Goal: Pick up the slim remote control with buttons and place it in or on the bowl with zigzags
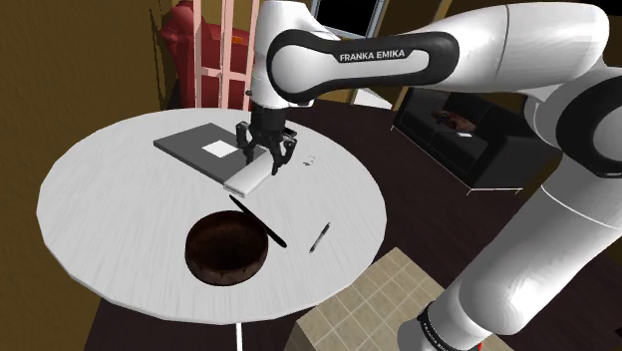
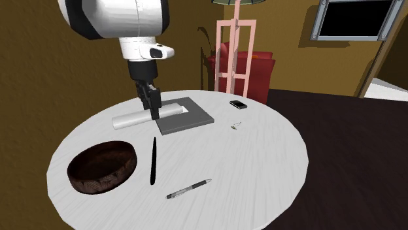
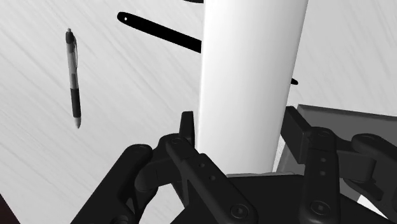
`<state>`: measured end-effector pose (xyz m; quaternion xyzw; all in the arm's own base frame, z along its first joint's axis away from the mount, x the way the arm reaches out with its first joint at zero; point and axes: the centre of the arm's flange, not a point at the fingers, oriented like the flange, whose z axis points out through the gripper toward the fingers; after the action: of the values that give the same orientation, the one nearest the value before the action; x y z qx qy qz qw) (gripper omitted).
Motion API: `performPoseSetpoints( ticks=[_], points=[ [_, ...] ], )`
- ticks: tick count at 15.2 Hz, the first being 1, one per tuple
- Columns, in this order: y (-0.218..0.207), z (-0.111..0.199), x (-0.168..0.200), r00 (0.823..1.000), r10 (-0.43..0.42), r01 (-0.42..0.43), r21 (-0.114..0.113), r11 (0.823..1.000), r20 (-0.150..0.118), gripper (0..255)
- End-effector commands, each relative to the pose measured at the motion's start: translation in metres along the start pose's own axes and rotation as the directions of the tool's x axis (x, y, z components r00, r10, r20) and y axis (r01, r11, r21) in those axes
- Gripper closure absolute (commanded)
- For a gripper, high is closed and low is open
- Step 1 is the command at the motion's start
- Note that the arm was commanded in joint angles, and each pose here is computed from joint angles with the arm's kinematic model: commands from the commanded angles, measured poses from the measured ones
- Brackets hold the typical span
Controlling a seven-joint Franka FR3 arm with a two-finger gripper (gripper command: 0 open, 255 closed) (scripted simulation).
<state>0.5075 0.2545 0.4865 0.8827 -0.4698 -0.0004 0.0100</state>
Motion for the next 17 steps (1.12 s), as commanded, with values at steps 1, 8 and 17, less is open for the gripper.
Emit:
performPoseSetpoints(
  ticks=[1, 8, 17],
  points=[
    [0.003, 0.0, -0.028, 1.0, 0.001, -0.001, 0.0, 1.0, 0.0, 255],
    [0.011, -0.002, -0.12, 1.0, 0.001, -0.001, 0.0, 1.0, 0.0, 255],
    [0.014, 0.029, -0.155, 1.0, 0.001, -0.001, 0.0, 1.0, 0.0, 255]
  ],
)
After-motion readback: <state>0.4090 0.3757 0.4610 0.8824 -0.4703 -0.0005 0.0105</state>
